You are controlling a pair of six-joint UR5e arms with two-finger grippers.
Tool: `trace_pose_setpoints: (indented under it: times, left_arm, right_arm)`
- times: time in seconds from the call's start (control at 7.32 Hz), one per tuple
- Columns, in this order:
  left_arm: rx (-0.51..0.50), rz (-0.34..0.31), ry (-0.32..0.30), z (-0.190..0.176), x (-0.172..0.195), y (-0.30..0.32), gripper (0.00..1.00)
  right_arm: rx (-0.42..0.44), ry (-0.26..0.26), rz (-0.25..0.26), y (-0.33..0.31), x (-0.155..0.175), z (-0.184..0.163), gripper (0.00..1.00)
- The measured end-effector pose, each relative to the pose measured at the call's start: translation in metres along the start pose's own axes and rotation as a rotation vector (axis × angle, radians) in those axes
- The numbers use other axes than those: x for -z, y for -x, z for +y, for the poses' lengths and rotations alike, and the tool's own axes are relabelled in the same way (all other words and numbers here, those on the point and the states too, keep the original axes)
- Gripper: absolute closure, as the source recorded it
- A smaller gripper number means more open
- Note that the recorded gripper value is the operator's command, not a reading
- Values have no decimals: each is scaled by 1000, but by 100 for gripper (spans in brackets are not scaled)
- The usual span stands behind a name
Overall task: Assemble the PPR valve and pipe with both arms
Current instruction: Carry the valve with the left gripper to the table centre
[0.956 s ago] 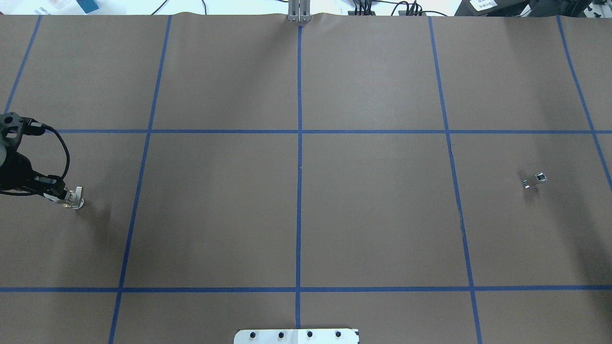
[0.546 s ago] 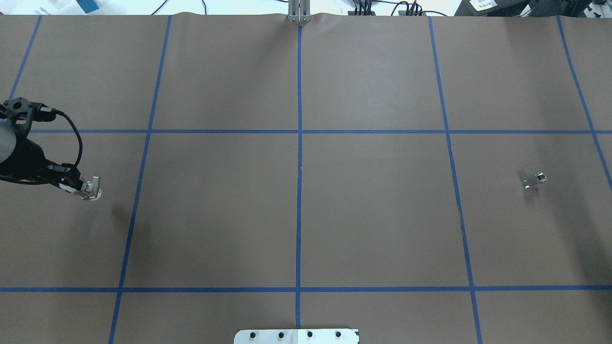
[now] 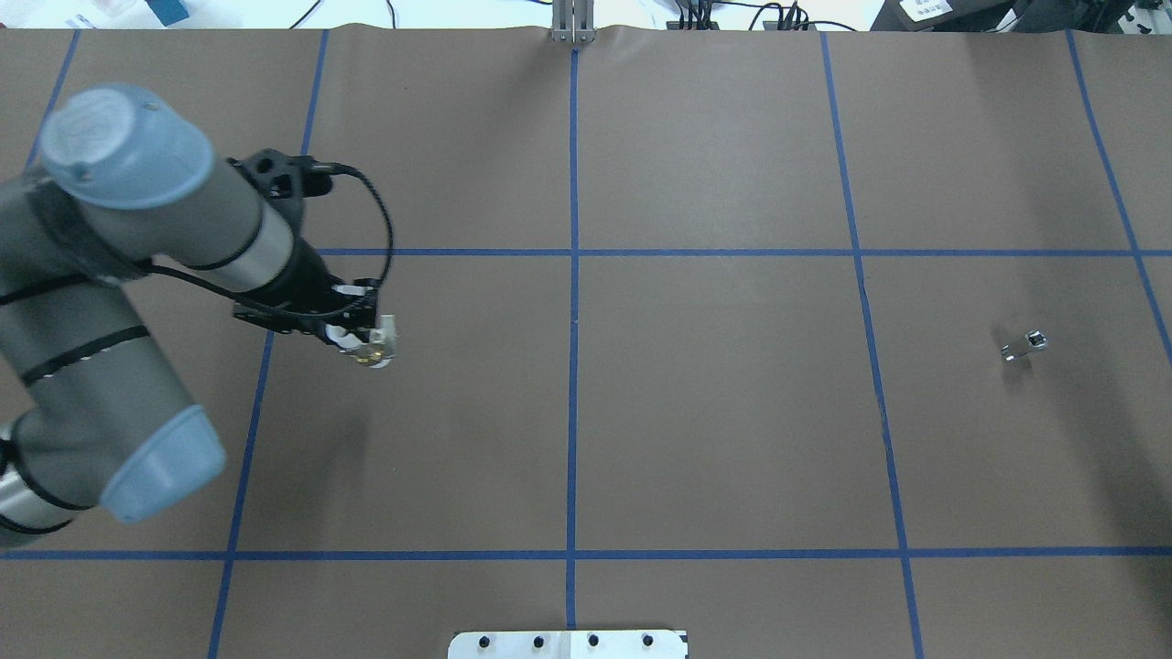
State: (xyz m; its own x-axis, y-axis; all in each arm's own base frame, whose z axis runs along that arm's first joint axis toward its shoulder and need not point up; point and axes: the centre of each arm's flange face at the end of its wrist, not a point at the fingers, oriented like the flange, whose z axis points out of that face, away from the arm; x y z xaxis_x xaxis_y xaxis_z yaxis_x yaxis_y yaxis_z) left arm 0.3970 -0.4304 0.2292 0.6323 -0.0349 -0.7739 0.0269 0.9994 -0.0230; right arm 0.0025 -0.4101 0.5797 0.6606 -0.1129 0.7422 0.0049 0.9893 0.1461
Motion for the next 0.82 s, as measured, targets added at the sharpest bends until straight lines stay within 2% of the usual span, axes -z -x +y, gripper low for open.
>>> trace_pose_setpoints:
  times: [0.27,0.55,0.82]
  left_arm:
    - [35,-19,-16,-6,-10,-105,100]
    - [52,-56,-42,-43,-23,-189,100]
    - [52,-67,-64,-68,-42,-222,100]
  right_arm:
    - [6,-5,-1,0,0,0,0]
    - [6,-5,-1,0,0,0,0]
    - [5,-5,-1,0,0,0,0]
